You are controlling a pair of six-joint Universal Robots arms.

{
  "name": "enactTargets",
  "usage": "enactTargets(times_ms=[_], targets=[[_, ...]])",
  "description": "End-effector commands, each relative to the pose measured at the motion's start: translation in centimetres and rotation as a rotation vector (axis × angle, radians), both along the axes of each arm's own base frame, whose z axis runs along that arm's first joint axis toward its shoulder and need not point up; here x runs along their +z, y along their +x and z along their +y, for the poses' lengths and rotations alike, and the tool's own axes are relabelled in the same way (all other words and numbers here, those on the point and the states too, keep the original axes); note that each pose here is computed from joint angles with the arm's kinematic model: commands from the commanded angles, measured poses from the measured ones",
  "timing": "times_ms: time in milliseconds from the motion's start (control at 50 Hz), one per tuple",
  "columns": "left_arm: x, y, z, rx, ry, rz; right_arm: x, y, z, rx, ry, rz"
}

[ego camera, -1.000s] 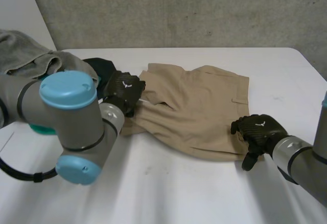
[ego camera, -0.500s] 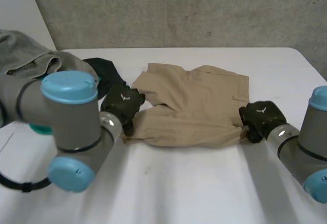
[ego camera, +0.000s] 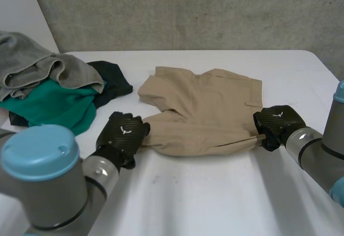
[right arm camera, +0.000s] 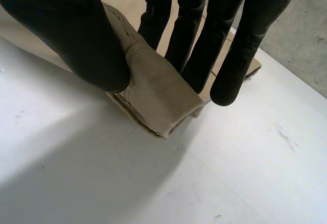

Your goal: Fold the laundry.

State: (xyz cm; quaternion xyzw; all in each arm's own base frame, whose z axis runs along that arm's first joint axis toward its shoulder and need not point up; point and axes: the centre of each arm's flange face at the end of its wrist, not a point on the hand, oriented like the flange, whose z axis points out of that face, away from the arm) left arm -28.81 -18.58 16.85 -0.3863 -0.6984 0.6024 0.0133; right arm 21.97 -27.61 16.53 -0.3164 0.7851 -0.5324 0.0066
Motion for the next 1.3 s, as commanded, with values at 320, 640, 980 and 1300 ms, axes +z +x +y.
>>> enactTargets(times_ms=[320,640,980,1300], targets=[[-4.3,-3.6,-7.1,0.026,-0.006,-0.027,0.3,0.0,0.2,0.007,0.005,-0.003],[6.2,-1.8,-1.4,-0.001,-0.110,-0.018,7.0,-0.6,2.2,0.072,-0.093,0.110],[3.0,2.2,9.7,-0.167,0.230,-0.310,6.4,-2.4,9.4,0.272,0.106,0.427],[2.3,-5.4,-4.2,-0.047,-0.068,-0.119,3.4,-0.5,2.6,0.145,-0.007,0.250]])
